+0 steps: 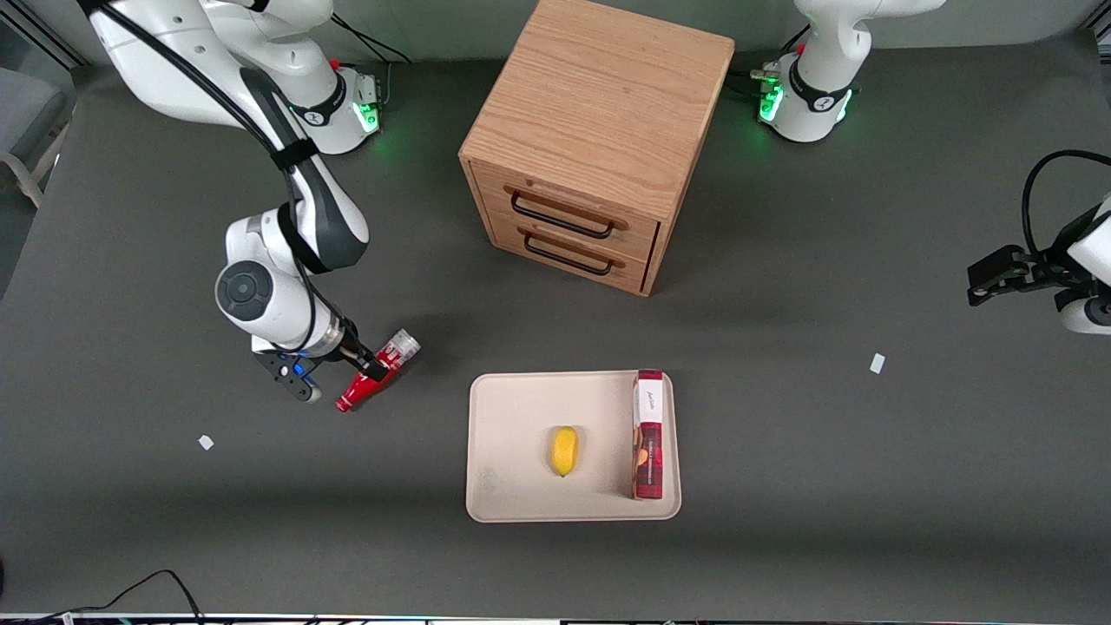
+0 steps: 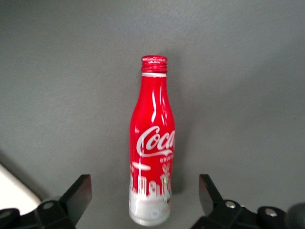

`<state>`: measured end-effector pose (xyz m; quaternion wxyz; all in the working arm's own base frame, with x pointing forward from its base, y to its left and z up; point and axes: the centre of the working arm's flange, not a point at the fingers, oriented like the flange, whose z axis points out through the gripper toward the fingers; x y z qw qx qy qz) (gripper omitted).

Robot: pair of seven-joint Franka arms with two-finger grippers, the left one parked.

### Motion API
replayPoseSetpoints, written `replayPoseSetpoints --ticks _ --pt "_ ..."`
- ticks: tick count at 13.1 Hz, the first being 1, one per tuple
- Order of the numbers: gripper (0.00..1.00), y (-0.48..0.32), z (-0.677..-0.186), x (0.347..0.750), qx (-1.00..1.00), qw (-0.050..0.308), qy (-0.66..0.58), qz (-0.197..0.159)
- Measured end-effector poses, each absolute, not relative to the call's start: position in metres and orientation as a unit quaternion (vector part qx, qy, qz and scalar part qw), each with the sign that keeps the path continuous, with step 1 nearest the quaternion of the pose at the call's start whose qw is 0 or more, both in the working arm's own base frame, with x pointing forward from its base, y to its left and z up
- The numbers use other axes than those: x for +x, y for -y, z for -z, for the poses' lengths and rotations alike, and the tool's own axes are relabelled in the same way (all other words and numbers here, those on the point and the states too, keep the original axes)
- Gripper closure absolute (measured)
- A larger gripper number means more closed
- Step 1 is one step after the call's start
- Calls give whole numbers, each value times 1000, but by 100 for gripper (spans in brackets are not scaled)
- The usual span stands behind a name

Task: Place coke bottle on tray
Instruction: 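Grasp the red Coca-Cola bottle with the right gripper and stand it upright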

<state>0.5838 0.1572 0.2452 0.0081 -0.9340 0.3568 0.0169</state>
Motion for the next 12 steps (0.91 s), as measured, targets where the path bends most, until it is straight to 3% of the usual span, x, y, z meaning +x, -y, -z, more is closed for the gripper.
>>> replayPoseSetpoints --ticks 4,7,8,10,11,12 --pt "0 -157 -187 582 -931 16 -364 -12" --pt "4 -156 -174 581 -931 14 -366 -15" --pt "11 -156 -175 582 -931 15 -366 -14" --pt "37 -156 -176 583 -930 16 -366 -12" --pt "45 -156 -177 584 -930 17 -366 -12" --pt "45 -156 -177 584 -930 17 -366 -12"
